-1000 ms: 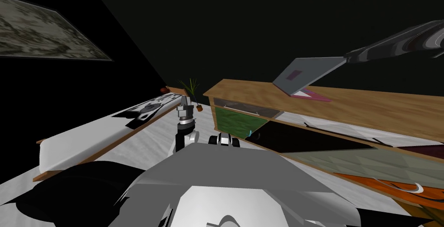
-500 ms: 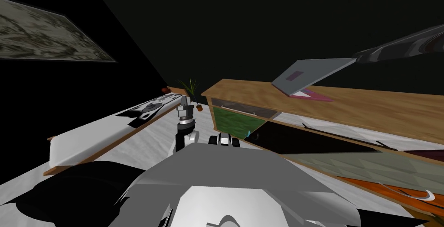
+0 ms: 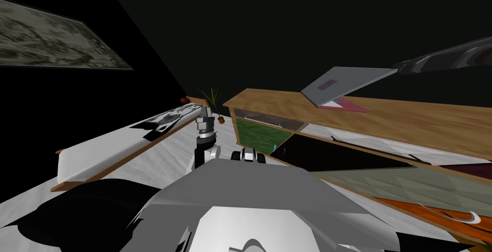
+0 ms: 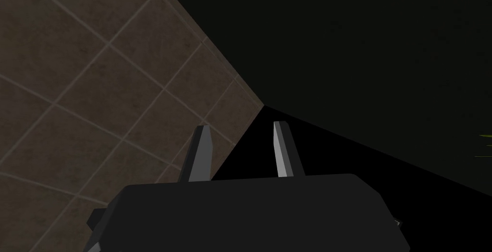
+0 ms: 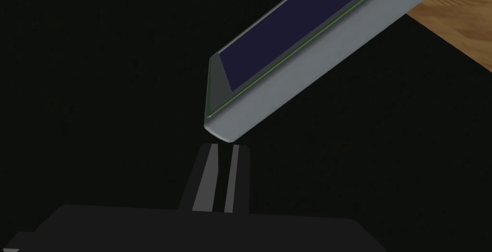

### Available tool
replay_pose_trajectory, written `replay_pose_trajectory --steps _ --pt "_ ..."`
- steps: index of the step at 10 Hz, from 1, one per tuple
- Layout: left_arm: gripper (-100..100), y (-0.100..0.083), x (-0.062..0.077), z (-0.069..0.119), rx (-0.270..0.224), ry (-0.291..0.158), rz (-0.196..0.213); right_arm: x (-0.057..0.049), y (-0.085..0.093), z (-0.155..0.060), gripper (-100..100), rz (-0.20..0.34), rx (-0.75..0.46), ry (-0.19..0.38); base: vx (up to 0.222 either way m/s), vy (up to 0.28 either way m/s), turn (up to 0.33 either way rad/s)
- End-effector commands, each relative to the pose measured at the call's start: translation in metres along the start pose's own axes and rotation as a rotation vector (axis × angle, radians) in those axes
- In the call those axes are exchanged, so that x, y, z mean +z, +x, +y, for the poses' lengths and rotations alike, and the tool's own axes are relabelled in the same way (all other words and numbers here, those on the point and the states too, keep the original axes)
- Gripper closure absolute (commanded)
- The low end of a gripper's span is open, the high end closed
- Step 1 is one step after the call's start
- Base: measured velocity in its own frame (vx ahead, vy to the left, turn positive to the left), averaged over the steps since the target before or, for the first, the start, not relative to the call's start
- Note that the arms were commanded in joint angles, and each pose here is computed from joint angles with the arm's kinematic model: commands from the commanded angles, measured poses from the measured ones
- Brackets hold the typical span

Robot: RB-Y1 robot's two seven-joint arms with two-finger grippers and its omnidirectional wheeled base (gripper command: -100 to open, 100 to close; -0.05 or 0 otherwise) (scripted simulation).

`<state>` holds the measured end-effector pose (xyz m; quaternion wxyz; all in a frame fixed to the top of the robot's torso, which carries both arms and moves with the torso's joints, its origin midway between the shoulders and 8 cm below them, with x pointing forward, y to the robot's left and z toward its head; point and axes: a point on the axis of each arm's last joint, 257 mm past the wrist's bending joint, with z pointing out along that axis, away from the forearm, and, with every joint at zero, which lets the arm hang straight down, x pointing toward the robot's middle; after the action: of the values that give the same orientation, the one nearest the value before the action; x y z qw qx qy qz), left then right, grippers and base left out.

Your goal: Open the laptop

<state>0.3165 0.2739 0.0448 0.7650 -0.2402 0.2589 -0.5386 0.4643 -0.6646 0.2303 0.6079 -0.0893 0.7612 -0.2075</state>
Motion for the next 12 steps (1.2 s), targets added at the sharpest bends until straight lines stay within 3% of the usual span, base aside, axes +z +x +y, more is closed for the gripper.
replay_pose_trajectory --steps 1,3,4,5,6,8,12 --pt "0 0.000 0.000 0.000 0.000 0.000 0.000 -0.001 0.032 -0.001 100 0.022 0.109 -0.026 -0.022 -0.034 0.080" --pt "0 0.000 0.000 0.000 0.000 0.000 0.000 -0.003 0.039 -0.003 100 0.021 0.150 -0.030 -0.018 -0.035 0.050" --pt "0 0.000 0.000 0.000 0.000 0.000 0.000 -0.005 0.025 -0.010 100 -0.007 0.140 -0.012 -0.016 -0.013 -0.032" --pt "0 0.000 0.000 0.000 0.000 0.000 0.000 -0.008 0.046 -0.015 100 -0.006 0.223 -0.014 -0.006 -0.043 0.038" --pt "0 0.000 0.000 0.000 0.000 0.000 0.000 -0.008 0.046 -0.015 100 -0.006 0.223 -0.014 -0.015 -0.032 0.056" --pt "0 0.000 0.000 0.000 0.000 0.000 0.000 -0.010 0.069 -0.018 100 -0.002 0.302 -0.017 -0.016 -0.024 0.061" --pt "0 0.000 0.000 0.000 0.000 0.000 0.000 -0.010 0.069 -0.018 100 -0.002 0.302 -0.017 -0.001 -0.002 0.001"
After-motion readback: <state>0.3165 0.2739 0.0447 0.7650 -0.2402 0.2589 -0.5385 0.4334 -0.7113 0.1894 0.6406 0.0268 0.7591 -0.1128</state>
